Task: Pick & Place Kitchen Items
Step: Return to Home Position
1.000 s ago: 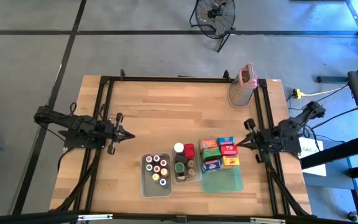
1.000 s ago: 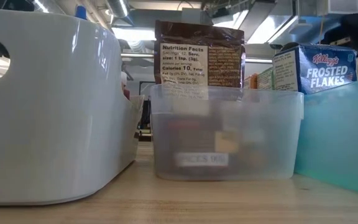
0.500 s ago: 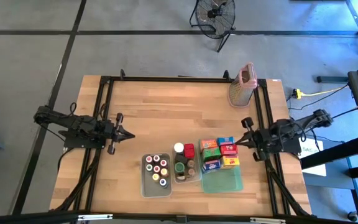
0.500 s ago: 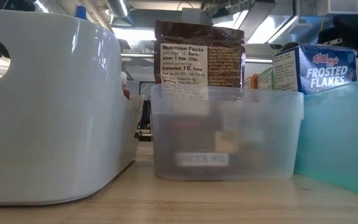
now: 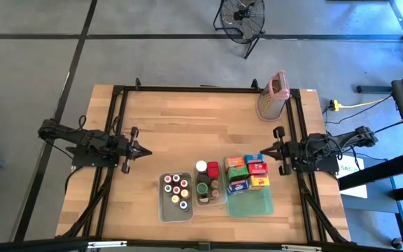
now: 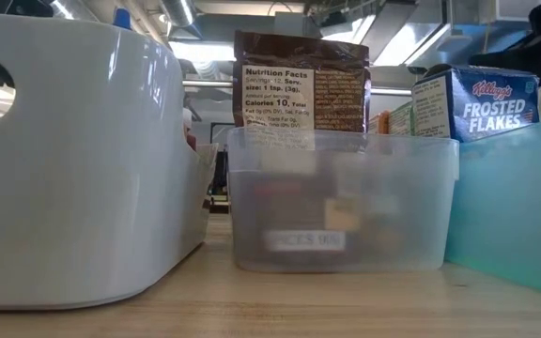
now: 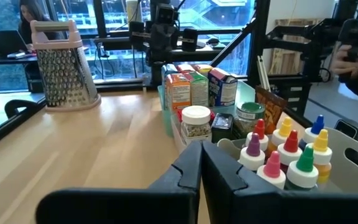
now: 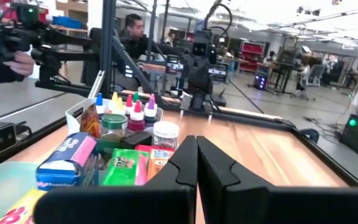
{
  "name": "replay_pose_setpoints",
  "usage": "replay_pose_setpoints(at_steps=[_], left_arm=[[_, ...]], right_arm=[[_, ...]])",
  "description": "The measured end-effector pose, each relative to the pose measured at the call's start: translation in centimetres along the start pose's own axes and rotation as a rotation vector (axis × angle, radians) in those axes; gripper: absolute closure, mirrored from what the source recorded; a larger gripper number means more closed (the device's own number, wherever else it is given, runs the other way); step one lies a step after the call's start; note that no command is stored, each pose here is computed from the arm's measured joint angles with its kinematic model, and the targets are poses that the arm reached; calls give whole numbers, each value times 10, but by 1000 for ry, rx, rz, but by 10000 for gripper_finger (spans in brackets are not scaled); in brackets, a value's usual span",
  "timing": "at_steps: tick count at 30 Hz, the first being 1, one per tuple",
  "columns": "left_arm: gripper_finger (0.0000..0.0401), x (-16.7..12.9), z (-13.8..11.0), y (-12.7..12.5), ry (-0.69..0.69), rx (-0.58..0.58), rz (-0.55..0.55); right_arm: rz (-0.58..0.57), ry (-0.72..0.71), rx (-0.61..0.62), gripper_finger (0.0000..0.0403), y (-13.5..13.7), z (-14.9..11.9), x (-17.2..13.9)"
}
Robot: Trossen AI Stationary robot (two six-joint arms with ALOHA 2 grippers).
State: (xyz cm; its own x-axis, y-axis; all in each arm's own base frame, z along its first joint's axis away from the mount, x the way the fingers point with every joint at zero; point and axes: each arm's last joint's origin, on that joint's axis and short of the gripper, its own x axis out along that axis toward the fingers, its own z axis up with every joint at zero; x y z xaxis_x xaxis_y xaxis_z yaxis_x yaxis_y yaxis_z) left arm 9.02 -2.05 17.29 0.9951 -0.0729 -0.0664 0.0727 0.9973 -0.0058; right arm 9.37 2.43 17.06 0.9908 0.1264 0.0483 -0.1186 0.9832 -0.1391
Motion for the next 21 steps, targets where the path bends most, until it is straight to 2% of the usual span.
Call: replay_pose_setpoints(at_steps=[7,21], left_arm=[[400,0,0,0,0,87,0],[392,0,0,0,0,60,0]], right_arm=[[-8,-1,10,401,-1,0,0],[-9,3,9,401,-1,0,0]])
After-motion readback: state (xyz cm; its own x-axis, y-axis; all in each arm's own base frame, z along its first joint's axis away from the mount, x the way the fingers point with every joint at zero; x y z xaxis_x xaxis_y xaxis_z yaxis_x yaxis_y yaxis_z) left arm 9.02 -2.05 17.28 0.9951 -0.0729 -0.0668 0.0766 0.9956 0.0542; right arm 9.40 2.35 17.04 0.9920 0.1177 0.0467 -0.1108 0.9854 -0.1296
